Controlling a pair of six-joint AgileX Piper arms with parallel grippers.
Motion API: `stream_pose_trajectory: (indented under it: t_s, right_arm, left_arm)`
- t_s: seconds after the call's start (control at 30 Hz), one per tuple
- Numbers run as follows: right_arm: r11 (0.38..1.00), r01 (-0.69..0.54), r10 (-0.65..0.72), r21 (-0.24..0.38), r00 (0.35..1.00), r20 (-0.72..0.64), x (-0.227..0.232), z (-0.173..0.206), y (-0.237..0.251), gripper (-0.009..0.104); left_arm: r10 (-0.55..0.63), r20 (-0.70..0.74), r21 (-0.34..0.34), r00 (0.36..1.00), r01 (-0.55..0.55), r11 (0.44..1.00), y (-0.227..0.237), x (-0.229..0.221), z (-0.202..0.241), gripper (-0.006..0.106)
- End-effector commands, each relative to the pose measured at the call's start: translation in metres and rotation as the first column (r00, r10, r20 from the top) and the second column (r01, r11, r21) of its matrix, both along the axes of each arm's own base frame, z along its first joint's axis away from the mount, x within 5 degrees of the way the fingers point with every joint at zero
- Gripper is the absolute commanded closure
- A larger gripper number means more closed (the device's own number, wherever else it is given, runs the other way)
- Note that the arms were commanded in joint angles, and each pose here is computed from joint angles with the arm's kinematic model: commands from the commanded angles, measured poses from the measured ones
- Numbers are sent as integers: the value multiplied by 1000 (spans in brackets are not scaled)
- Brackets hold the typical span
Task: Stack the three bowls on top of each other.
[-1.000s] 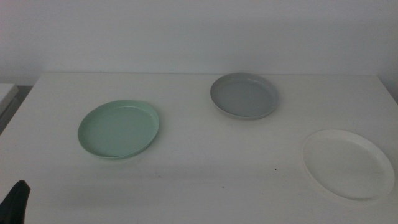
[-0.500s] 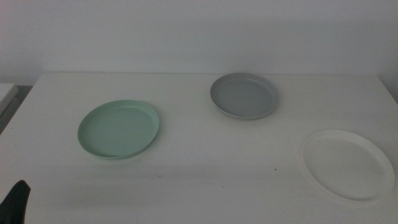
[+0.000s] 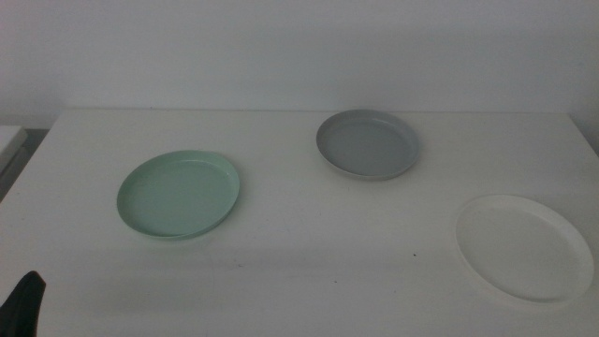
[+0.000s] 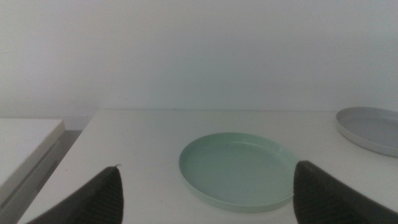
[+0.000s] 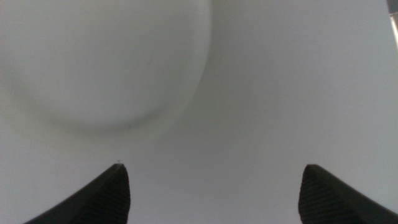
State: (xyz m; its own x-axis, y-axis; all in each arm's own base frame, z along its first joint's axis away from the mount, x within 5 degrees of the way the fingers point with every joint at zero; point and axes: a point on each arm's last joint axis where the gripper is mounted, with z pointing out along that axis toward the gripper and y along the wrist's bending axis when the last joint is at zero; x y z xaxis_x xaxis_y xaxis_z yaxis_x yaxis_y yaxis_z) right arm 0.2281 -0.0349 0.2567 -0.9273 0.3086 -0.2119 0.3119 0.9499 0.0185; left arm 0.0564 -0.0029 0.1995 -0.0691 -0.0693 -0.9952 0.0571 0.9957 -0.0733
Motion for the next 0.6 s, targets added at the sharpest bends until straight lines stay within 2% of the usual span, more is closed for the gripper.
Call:
stream_pose_trajectory:
  t_s: [0.0, 0.07, 0.23, 0.57]
  right_arm:
    - [999, 30, -30, 24, 999, -28, 25, -12, -16, 2]
    - [998, 42, -40, 47, 999, -36, 45, -24, -25, 2]
    - [999, 32, -30, 44, 998, -51, 80, -48, -31, 3]
    - [999, 9, -5, 43, 996, -87, 106, -92, -34, 19]
  left_arm:
    - [0, 14, -10, 1000, 0, 1000, 0, 0, 1, 7]
    - [0, 14, -10, 1000, 0, 1000, 0, 0, 1, 7]
    - [0, 14, -10, 1000, 0, 1000, 0, 0, 1, 7]
    - [0, 14, -10, 1000, 0, 1000, 0, 0, 1, 7]
